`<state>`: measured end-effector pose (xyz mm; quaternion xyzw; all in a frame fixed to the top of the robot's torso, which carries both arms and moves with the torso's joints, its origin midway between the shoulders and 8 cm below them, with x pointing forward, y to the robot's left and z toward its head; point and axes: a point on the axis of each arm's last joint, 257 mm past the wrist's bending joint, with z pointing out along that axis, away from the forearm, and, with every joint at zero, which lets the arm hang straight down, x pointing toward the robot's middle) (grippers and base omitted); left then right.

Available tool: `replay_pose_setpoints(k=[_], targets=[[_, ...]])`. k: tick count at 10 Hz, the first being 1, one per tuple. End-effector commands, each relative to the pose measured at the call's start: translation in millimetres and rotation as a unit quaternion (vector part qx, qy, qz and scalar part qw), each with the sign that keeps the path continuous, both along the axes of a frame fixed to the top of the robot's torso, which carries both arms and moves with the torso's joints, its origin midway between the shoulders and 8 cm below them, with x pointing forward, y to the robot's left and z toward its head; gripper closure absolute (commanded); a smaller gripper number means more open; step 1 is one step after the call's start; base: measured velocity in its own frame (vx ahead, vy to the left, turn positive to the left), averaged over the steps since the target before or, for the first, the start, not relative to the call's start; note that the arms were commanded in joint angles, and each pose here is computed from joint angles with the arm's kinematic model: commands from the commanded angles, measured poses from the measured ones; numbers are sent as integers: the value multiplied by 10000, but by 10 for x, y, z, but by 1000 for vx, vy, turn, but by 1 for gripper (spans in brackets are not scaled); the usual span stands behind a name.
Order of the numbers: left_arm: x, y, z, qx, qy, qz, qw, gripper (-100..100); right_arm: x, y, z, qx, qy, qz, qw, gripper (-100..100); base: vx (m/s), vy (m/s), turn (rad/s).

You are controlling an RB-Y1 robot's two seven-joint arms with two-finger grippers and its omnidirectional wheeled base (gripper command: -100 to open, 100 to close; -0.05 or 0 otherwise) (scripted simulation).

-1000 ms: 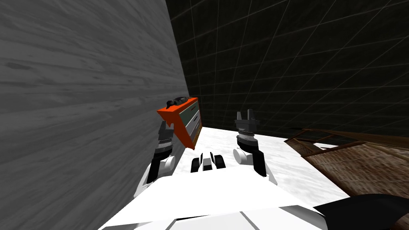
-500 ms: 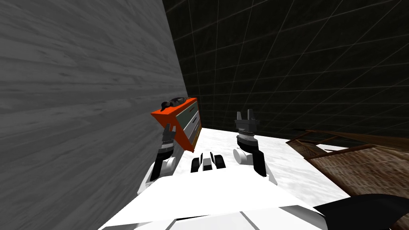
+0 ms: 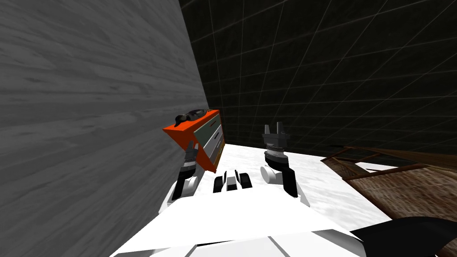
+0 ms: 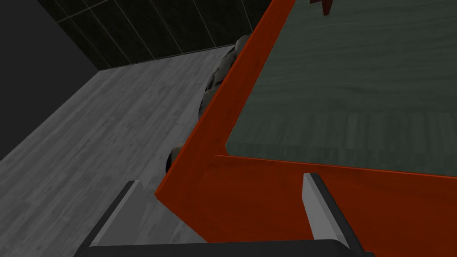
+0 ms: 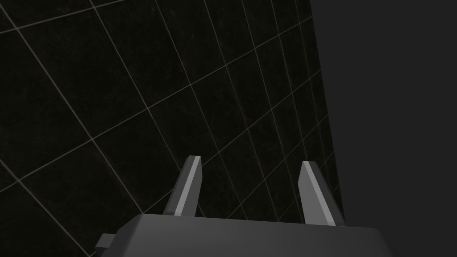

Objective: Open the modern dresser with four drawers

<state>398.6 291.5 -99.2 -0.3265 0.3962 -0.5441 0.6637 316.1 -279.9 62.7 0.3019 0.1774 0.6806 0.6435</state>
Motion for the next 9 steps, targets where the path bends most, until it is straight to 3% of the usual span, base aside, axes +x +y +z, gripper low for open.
replay_pose_setpoints(k=[1, 9], targets=[[66, 46, -248, -8, 196, 11, 9998, -100, 0, 0, 0, 0, 0, 0, 10000, 0, 99, -12, -25], [138, 155, -958, -57, 784, 76, 9969, -100, 0, 0, 0, 0, 0, 0, 10000, 0, 86, -8, -16]])
